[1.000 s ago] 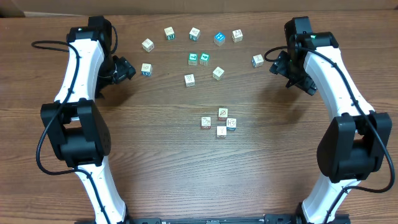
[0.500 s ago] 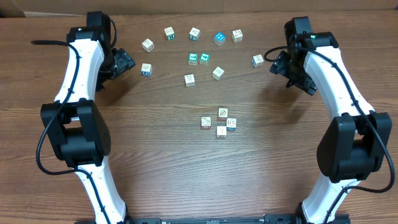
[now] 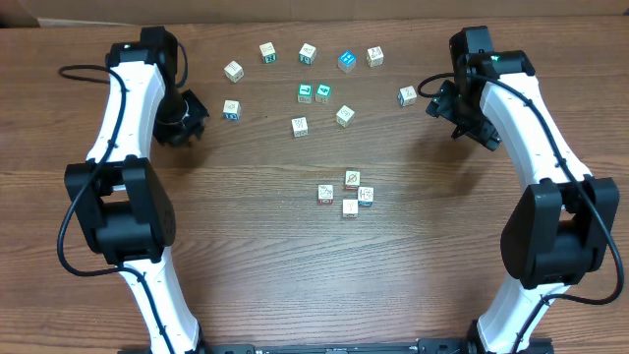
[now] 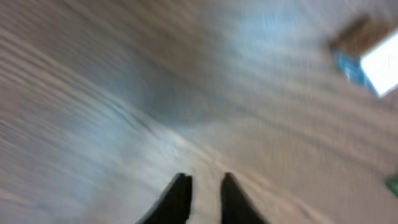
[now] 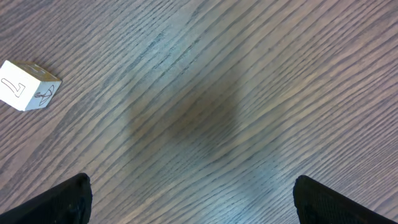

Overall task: Form a circle
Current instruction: 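Move the left gripper over the R block in the lower cluster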

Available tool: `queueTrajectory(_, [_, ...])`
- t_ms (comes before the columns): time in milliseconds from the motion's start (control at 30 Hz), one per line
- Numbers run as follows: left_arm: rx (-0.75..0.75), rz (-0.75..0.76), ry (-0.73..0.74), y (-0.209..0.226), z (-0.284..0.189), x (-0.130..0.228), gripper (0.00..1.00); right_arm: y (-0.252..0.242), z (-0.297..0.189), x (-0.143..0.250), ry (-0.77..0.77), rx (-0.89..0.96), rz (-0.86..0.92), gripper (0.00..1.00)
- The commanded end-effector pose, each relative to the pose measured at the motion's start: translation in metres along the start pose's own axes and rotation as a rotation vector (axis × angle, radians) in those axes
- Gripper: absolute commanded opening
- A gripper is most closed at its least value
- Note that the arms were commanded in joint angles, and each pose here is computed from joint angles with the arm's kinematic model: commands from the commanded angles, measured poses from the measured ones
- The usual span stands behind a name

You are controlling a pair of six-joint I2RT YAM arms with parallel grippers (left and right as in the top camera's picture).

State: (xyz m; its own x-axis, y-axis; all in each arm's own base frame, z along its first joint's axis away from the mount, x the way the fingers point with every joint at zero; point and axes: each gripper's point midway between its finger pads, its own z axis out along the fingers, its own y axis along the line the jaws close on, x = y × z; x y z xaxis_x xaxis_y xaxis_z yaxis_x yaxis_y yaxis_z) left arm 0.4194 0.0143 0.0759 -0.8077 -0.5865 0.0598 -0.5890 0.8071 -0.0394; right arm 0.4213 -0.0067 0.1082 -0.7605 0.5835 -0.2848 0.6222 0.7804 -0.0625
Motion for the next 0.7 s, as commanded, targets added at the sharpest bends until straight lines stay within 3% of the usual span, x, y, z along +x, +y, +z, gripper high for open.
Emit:
queueTrajectory(0, [0.079,0.12,0.091,-0.022,-0.003,0.025,0.04,0.002,-0.016,-0.009,-0.041,-0.027,0.014,1.0])
queueTrajectory(367, [-0.021,0.328,0.238,-0.042,-0.004,0.097,0.13,0.002,-0.016,-0.009,-0.041,-0.027,0.014,1.0])
queueTrajectory(667, [-0.105,0.461,0.323,-0.057,-0.007,0.153,0.15,0.002,-0.016,-0.009,-0.041,-0.027,0.014,1.0])
